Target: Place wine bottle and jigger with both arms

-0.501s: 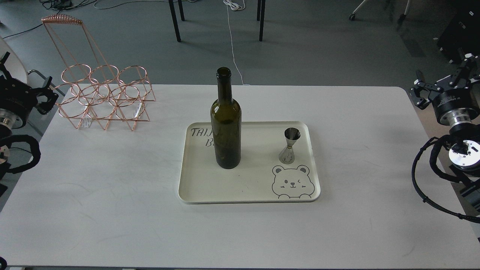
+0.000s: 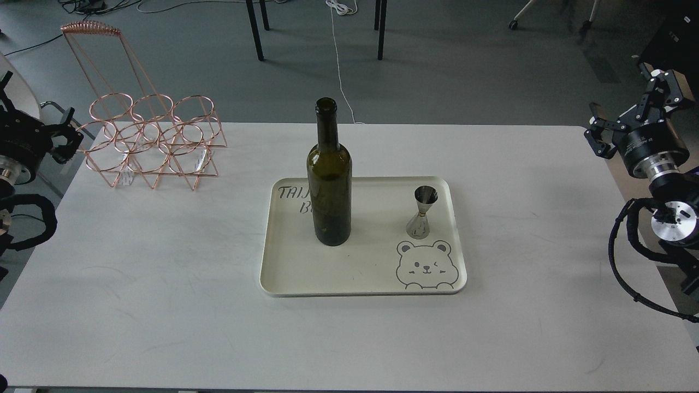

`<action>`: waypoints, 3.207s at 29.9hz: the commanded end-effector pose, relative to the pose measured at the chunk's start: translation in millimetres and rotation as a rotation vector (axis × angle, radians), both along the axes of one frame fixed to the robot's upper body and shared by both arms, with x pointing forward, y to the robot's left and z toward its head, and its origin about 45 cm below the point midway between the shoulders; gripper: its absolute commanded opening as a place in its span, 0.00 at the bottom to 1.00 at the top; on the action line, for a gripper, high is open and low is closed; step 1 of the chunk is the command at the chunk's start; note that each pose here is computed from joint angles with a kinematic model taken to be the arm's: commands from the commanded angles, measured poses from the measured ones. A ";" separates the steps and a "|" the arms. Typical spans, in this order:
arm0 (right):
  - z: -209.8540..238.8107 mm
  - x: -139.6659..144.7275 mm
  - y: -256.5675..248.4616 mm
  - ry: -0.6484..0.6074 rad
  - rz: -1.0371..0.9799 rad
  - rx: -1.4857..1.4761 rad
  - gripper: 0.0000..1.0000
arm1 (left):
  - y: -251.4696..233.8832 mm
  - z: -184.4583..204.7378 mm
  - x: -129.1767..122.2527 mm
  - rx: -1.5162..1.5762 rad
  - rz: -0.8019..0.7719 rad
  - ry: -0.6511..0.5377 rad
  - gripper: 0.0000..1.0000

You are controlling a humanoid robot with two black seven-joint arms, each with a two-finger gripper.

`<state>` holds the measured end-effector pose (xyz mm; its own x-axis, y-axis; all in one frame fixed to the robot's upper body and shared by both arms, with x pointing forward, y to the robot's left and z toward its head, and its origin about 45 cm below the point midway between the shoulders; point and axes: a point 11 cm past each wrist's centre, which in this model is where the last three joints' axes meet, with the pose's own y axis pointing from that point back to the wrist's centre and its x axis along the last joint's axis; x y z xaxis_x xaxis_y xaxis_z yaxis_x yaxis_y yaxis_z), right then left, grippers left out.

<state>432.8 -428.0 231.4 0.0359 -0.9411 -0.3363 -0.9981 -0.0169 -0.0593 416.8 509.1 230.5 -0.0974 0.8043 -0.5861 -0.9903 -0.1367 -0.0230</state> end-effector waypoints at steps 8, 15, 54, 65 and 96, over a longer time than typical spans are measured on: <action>44.2 -35.5 18.0 -0.006 0.210 -0.440 0.99 | -7.4 -0.4 4.4 0.000 -0.018 0.002 0.99; 40.3 -80.0 46.1 -0.002 0.360 -0.736 0.99 | -10.9 -3.8 4.6 0.001 -0.030 0.014 0.99; -126.0 -82.8 192.0 -0.469 0.807 -1.684 0.89 | -14.8 0.4 5.2 0.000 -0.045 -0.002 0.99; -125.9 -68.3 228.3 -0.539 0.832 -1.707 0.54 | -7.9 4.3 3.6 0.010 -0.033 -0.005 0.99; -96.7 -52.2 174.2 -0.466 0.692 -1.725 0.06 | -2.4 18.8 7.2 0.024 -0.033 -0.022 0.99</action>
